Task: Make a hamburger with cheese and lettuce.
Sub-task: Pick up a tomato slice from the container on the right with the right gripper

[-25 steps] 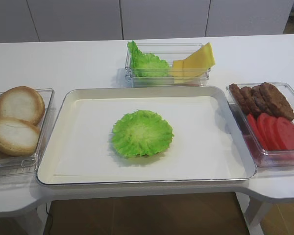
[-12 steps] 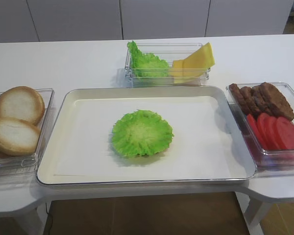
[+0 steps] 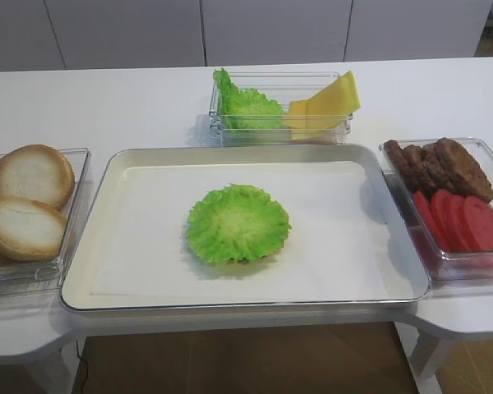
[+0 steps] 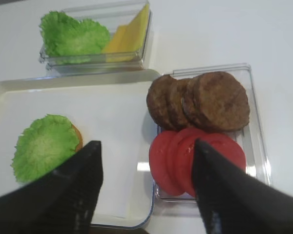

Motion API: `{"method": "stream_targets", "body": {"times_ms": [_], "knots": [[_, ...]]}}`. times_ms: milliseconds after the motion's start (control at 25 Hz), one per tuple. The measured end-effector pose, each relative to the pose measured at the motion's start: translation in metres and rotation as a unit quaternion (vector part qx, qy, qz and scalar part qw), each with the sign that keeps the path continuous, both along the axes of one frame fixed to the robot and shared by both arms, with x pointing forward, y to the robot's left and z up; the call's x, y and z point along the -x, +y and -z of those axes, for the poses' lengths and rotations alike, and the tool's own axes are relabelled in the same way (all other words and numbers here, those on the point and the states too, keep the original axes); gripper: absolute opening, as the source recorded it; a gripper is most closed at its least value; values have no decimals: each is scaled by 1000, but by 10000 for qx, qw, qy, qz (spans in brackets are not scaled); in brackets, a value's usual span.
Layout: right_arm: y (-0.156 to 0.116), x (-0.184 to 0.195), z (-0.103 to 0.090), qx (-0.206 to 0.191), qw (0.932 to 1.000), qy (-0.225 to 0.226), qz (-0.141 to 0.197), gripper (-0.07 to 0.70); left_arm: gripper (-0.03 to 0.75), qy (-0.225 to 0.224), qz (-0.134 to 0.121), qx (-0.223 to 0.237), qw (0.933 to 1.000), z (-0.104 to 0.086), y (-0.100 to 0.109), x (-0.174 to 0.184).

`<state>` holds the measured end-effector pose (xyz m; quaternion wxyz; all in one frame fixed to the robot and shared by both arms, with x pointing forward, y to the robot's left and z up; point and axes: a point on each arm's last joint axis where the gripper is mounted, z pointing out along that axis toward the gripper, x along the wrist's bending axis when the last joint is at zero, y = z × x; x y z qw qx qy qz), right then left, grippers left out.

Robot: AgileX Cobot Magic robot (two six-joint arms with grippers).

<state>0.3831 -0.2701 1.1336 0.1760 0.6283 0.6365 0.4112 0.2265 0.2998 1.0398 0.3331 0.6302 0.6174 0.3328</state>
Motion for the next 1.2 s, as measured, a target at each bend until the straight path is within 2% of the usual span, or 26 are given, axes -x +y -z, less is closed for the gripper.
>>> {"method": "stream_targets", "body": {"times_ms": [240, 360, 440, 680, 840, 960, 1120, 1200], "knots": [[3, -37, 16, 3, 9974, 708, -93, 448, 478, 0, 0, 0, 10000, 0, 0, 0], [12, -48, 26, 79, 9946, 980, -322, 448, 478, 0, 0, 0, 10000, 0, 0, 0], [21, -54, 34, 128, 9916, 1231, -361, 448, 478, 0, 0, 0, 10000, 0, 0, 0], [44, -76, 53, 821, 9802, 1765, -376, 448, 478, 0, 0, 0, 10000, 0, 0, 0], [62, -90, 64, 1170, 9686, 2142, -463, 448, 478, 0, 0, 0, 10000, 0, 0, 0], [74, -101, 76, 1519, 9557, 2460, -544, 447, 478, 0, 0, 0, 10000, 0, 0, 0], [84, -111, 94, 2050, 9354, 2815, -617, 447, 478, 0, 0, 0, 10000, 0, 0, 0], [88, -114, 102, 2173, 9288, 2929, -661, 436, 478, 0, 0, 0, 10000, 0, 0, 0]]}}
